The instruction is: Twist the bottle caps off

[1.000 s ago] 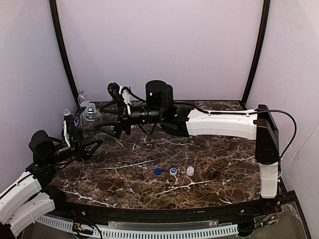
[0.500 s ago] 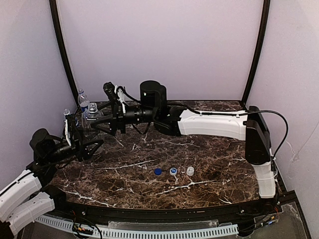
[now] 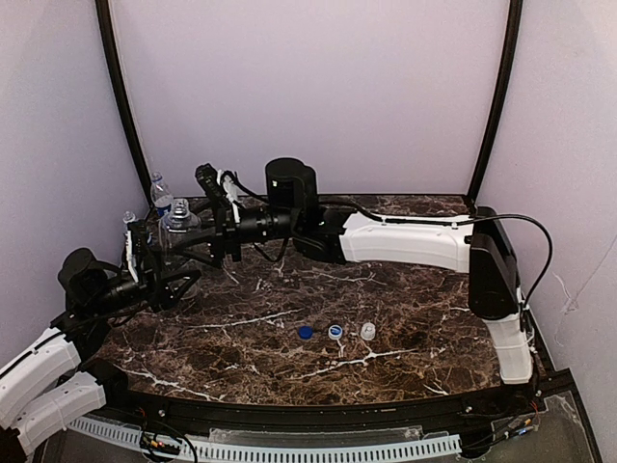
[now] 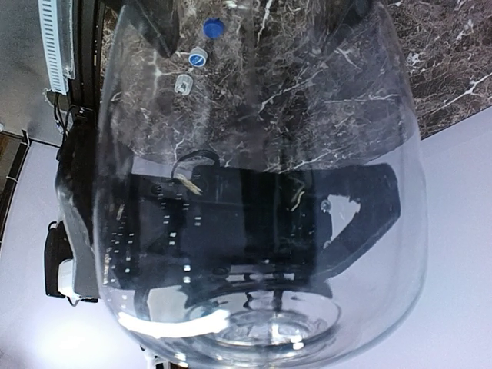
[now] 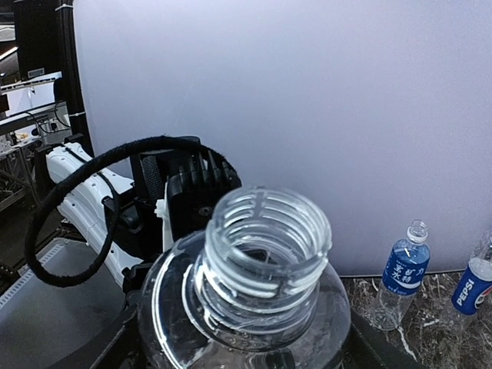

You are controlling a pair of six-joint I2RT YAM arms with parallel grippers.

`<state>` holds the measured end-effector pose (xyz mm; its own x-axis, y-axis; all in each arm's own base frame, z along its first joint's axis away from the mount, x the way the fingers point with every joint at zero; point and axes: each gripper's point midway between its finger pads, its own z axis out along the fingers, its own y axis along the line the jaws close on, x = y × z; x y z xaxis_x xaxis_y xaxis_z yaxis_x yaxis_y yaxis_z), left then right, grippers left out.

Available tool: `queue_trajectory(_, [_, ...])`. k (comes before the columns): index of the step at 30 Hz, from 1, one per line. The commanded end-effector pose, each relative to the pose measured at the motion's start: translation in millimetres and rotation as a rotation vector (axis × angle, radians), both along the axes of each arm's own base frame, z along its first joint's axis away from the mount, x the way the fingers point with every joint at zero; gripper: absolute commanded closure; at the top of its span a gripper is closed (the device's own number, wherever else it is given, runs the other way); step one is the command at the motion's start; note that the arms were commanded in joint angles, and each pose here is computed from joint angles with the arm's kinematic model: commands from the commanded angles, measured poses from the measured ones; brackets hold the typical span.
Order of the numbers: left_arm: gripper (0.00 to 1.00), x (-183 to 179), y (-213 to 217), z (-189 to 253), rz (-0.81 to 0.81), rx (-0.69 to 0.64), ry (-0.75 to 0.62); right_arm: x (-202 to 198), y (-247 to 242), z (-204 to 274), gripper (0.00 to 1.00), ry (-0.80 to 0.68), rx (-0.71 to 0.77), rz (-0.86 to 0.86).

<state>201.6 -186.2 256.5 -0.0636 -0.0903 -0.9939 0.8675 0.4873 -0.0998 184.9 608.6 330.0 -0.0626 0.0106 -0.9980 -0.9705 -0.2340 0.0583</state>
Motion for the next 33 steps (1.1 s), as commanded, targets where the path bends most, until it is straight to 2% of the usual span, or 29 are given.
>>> queue_trajectory(1, [0.74, -1, 0, 16, 0.0, -0.01, -0.048, -12, 4, -4, 0.32, 0.001, -0.006, 0.05])
queue_trajectory(5, [0.74, -1, 0, 15, 0.002, -0.007, -0.046, -13, 2, -2, 0.57, -0.014, 0.002, 0.059])
queue_trajectory(7, [0.67, -1, 0, 13, 0.003, -0.002, -0.043, -13, 1, 0, 0.62, -0.036, 0.008, 0.05])
queue_trajectory(8, [0.49, -1, 0, 11, 0.002, 0.002, -0.035, -13, -1, 1, 0.63, -0.054, 0.011, 0.04])
queue_trajectory(9, [0.38, -2, 0, 11, 0.0, 0.007, -0.037, -11, -3, 2, 0.63, -0.076, 0.013, 0.023])
queue_trajectory(10, [0.18, -2, 1, 9, 0.001, 0.014, -0.029, -8, -5, 1, 0.63, -0.088, 0.006, -0.003])
queue_trajectory(12, [0.03, -3, 1, 8, 0.005, 0.03, -0.031, 0, -12, -2, 0.65, -0.156, -0.009, -0.077])
queue_trajectory(17, [0.01, -4, 6, 26, 0.035, 0.067, -0.118, 37, -36, -22, 0.68, -0.32, -0.105, -0.345])
queue_trajectory(20, [0.02, -2, 8, 40, 0.051, 0.043, -0.142, 43, -43, -38, 0.69, -0.394, -0.152, -0.399])
queue_trajectory(22, [0.11, -3, 6, 44, 0.027, 0.023, -0.123, 35, -41, -42, 0.69, -0.417, -0.147, -0.369])
queue_trajectory(23, [0.22, -3, 4, 43, 0.014, 0.022, -0.106, 29, -38, -43, 0.69, -0.437, -0.139, -0.356])
queue_trajectory(25, [0.32, -5, 0, 38, -0.019, 0.024, -0.077, 21, -30, -50, 0.68, -0.475, -0.14, -0.337])
queue_trajectory(33, [0.38, -2, -1, 34, -0.022, 0.041, -0.066, 9, -11, -63, 0.68, -0.521, -0.168, -0.284])
